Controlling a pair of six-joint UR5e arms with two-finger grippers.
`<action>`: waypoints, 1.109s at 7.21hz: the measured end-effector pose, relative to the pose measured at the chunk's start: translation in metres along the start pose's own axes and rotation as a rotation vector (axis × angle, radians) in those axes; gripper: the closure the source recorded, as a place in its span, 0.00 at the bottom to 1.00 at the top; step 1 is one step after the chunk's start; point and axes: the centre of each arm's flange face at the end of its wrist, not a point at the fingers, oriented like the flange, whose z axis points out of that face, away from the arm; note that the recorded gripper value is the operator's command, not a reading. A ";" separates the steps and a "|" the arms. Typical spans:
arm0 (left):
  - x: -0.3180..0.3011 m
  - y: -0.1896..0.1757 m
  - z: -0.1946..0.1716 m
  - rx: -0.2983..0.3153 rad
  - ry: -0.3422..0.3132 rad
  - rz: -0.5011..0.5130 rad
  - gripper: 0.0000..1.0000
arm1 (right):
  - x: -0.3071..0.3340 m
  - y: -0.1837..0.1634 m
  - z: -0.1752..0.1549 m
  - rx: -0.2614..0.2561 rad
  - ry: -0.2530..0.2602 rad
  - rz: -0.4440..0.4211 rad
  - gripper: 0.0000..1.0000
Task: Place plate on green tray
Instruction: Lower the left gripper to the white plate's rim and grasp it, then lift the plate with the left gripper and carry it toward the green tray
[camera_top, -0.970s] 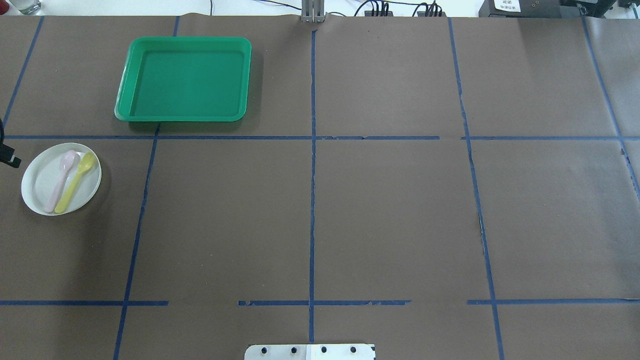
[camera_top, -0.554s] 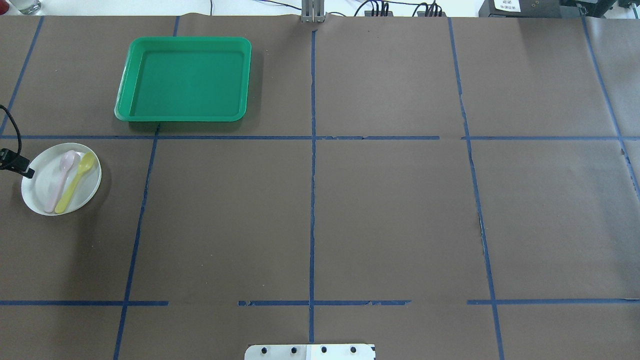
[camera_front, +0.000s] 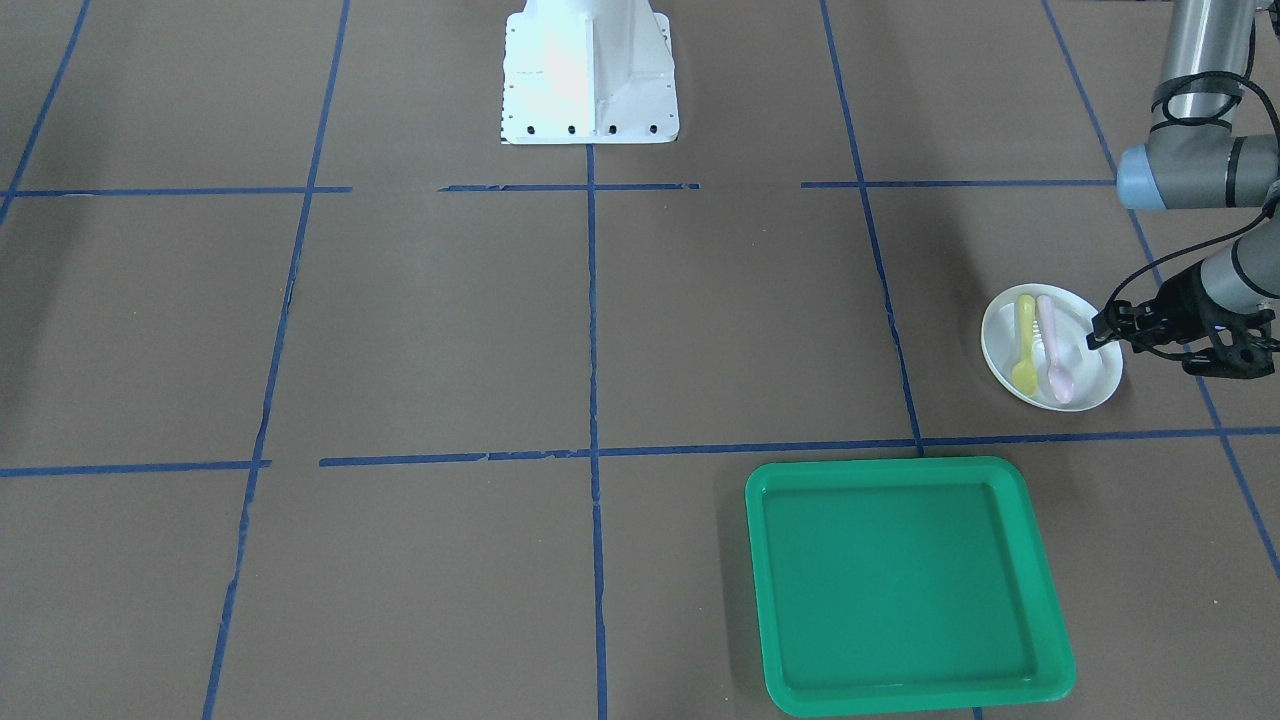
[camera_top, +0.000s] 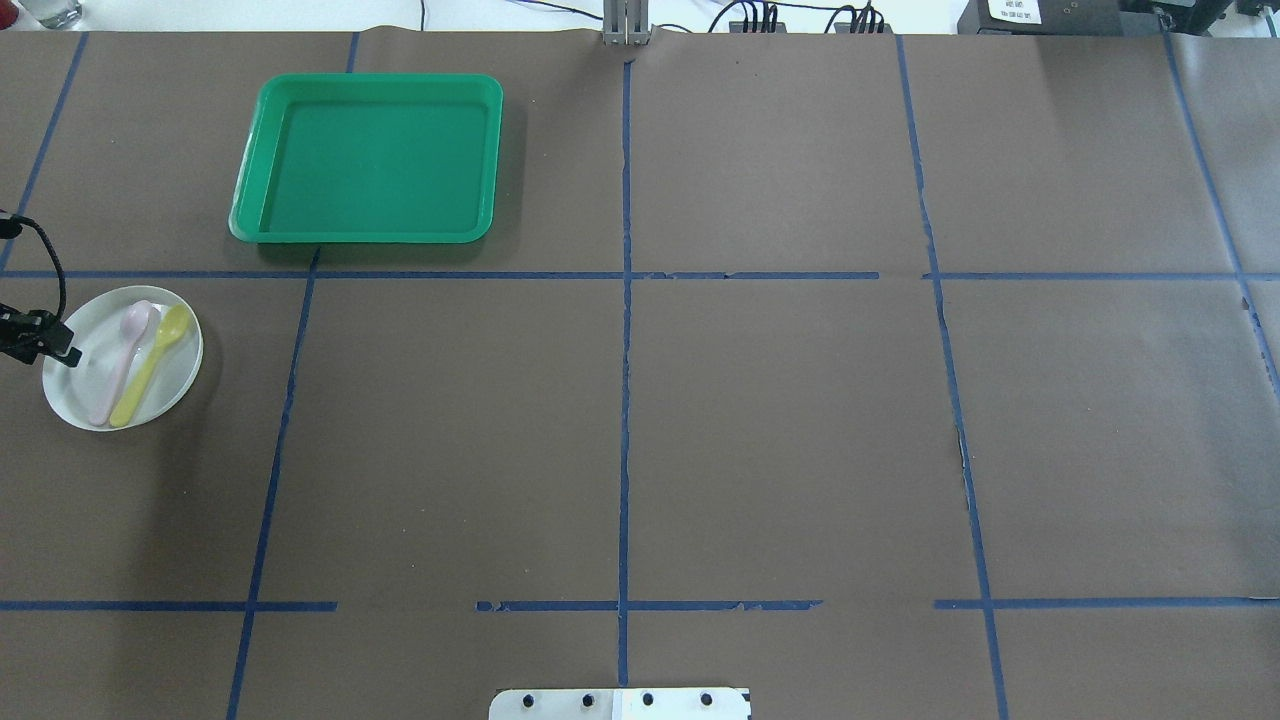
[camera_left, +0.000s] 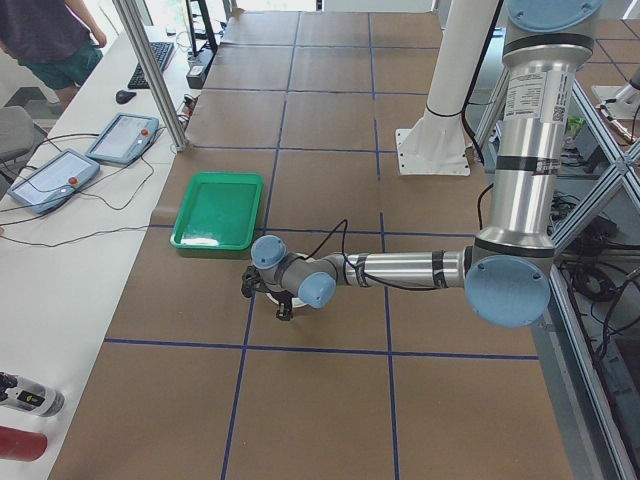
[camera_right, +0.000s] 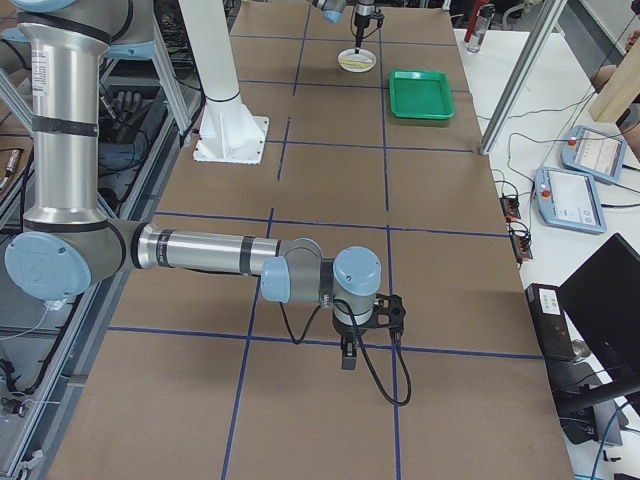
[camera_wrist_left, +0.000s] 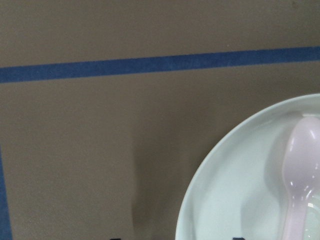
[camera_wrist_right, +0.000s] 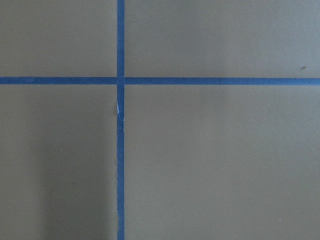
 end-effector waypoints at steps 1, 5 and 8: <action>0.001 0.000 0.000 0.000 0.000 0.001 1.00 | 0.000 0.000 0.000 0.000 0.000 0.000 0.00; 0.013 0.002 -0.015 0.007 0.027 0.021 1.00 | 0.000 0.000 0.000 0.000 0.000 0.000 0.00; 0.011 0.000 -0.057 -0.036 0.154 -0.046 1.00 | 0.000 0.000 0.000 0.000 0.000 0.000 0.00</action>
